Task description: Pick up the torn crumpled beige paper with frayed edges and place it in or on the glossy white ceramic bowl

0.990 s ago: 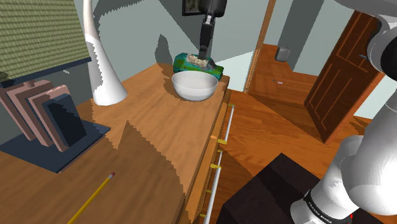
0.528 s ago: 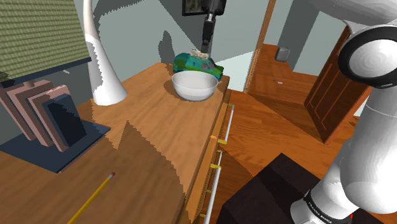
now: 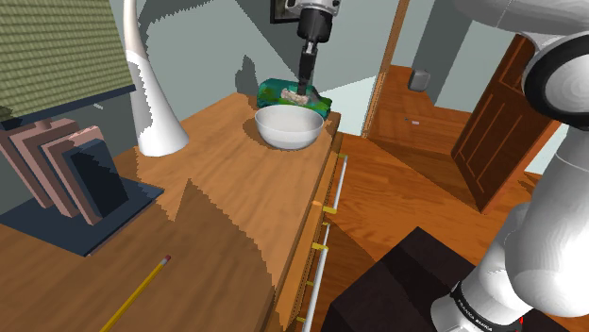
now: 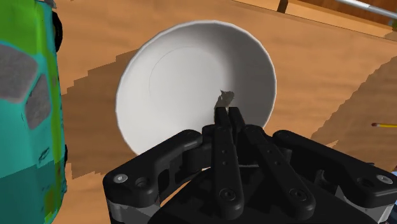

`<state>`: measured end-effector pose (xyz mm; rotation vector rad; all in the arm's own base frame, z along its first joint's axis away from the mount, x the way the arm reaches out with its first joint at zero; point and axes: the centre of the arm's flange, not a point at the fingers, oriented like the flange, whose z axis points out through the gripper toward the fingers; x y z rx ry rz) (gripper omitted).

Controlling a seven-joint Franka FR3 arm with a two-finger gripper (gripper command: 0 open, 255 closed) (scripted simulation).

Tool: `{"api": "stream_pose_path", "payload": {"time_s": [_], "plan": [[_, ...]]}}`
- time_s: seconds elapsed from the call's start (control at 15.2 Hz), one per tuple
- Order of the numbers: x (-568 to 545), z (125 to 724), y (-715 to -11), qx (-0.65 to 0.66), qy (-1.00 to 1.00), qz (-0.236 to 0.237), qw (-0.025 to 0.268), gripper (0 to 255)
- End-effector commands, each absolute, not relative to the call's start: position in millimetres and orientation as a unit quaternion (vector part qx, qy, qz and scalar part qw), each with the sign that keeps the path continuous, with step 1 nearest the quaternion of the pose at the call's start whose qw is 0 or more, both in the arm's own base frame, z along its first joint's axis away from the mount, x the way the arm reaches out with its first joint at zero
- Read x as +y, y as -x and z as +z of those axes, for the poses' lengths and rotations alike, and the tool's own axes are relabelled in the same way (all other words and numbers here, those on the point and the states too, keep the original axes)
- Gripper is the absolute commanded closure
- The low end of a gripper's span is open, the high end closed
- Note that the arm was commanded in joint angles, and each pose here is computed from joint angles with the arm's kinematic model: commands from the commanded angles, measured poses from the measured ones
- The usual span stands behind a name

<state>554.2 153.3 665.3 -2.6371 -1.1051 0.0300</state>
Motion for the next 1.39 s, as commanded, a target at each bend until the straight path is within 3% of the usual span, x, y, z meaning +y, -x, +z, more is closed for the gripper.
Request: {"api": "stream_pose_path", "payload": {"time_s": [0.0,0.86,0.92,1.32], "plan": [[153,654,-554,-0.383,0.913,0.01,0.14,255],[153,627,-554,-0.383,0.913,0.01,0.14,255],[153,627,-554,-0.383,0.913,0.01,0.14,0],[150,640,-556,-0.383,0.913,0.01,0.14,0]]}}
